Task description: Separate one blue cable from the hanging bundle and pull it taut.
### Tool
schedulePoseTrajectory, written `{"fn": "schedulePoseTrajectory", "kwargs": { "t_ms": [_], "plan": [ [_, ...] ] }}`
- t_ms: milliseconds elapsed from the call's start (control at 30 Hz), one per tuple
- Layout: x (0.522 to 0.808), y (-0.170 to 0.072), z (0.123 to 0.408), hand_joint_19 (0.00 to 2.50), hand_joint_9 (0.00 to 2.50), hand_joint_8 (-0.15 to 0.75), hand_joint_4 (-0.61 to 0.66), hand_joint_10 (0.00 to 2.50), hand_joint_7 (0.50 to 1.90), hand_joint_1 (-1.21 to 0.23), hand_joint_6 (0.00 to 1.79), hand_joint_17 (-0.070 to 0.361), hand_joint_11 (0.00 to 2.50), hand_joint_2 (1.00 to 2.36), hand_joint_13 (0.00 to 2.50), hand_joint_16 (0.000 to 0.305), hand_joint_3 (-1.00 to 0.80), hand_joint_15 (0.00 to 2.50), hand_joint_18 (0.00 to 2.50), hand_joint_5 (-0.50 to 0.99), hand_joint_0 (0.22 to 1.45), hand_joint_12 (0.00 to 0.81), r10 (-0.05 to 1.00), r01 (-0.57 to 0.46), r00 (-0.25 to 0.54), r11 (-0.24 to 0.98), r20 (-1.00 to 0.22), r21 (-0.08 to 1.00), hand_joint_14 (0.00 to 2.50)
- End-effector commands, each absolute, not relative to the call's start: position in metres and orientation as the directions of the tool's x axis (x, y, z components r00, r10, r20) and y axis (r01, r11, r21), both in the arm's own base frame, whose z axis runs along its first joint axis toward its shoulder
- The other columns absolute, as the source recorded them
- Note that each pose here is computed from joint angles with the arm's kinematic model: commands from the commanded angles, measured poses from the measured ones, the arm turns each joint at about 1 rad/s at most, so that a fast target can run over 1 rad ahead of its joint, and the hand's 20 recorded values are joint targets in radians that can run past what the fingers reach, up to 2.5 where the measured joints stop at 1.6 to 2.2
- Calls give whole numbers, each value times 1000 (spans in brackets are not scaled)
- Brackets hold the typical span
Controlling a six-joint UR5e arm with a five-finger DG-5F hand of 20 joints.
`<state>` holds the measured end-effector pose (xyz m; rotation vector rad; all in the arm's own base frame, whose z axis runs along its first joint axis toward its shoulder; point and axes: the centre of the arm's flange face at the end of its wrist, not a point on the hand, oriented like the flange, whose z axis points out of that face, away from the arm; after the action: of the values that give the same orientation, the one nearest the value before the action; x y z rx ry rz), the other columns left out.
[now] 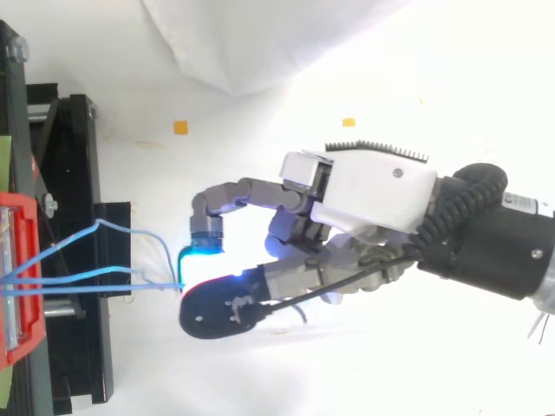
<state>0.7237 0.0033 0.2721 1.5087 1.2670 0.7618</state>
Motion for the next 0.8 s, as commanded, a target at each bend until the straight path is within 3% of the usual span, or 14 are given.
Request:
{"fn": "schedulePoseTrajectory", "kwargs": {
  "t_ms": [0, 767],
  "plan": [
    [711, 1, 277, 797, 1913, -68, 27, 2500, 1466, -691, 501, 124, 1511, 1021, 1356, 55, -274, 1290, 1567, 134, 779, 103, 959, 335, 255, 30, -121, 942, 2500],
    [687, -11, 316, 879, 1915, -67, 26, 2500, 1463, -679, 500, 117, 1501, 1021, 1344, 52, -272, 1263, 1576, 133, 780, 94, 955, 405, 226, 90, -194, 910, 2500]
  ]
}}
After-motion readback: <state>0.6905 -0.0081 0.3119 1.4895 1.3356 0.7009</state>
